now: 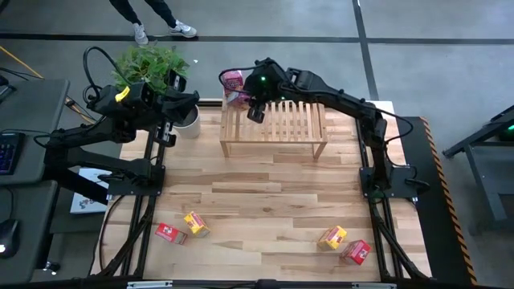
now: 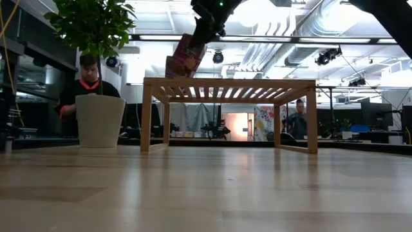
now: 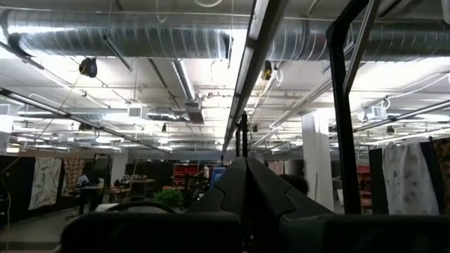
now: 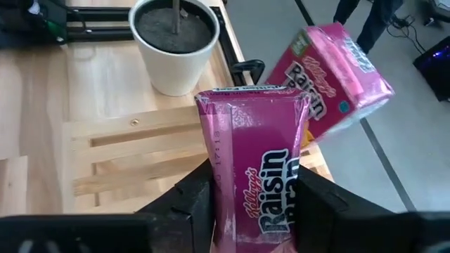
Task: Stack cereal on shelf
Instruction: Put the violet cereal box aligned with the other violet cereal box on the shelf, then put the left yellow cereal box on the shelf
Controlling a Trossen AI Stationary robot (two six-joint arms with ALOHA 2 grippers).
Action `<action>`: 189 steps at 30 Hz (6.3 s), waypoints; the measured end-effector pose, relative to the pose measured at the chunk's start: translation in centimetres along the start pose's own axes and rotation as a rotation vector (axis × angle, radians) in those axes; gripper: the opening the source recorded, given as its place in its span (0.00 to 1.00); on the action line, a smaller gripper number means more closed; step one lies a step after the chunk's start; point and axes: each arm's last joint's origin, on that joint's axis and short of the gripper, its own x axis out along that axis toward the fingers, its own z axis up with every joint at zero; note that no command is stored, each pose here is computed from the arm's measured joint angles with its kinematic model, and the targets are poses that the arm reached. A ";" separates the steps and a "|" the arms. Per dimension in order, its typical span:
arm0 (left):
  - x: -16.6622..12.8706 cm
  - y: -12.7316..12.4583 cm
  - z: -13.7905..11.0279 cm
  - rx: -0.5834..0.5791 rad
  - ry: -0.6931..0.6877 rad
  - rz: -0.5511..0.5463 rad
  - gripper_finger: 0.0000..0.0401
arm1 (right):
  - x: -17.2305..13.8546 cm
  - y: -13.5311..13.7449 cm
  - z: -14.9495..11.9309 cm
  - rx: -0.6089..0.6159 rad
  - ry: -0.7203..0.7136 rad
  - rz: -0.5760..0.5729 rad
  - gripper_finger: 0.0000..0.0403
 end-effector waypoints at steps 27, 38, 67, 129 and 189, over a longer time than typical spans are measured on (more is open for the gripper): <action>0.0 0.0 0.0 0.001 -0.001 0.011 0.00 | 1.4 -0.8 0.6 0.037 -0.106 0.043 0.63; 0.0 0.1 -0.2 -0.002 0.022 0.012 0.00 | -3.4 -2.4 1.8 0.050 -0.173 0.103 0.60; -0.1 0.4 -1.2 0.033 0.114 0.091 0.00 | 2.9 1.1 -8.3 0.331 -0.160 0.104 0.00; -0.1 0.6 -1.1 0.018 0.110 0.166 0.00 | 7.7 -15.0 -2.8 0.944 -0.355 0.355 0.00; -1.4 0.7 -3.5 -0.032 0.421 0.235 0.04 | -13.8 -8.6 -3.6 0.318 -0.007 0.233 0.00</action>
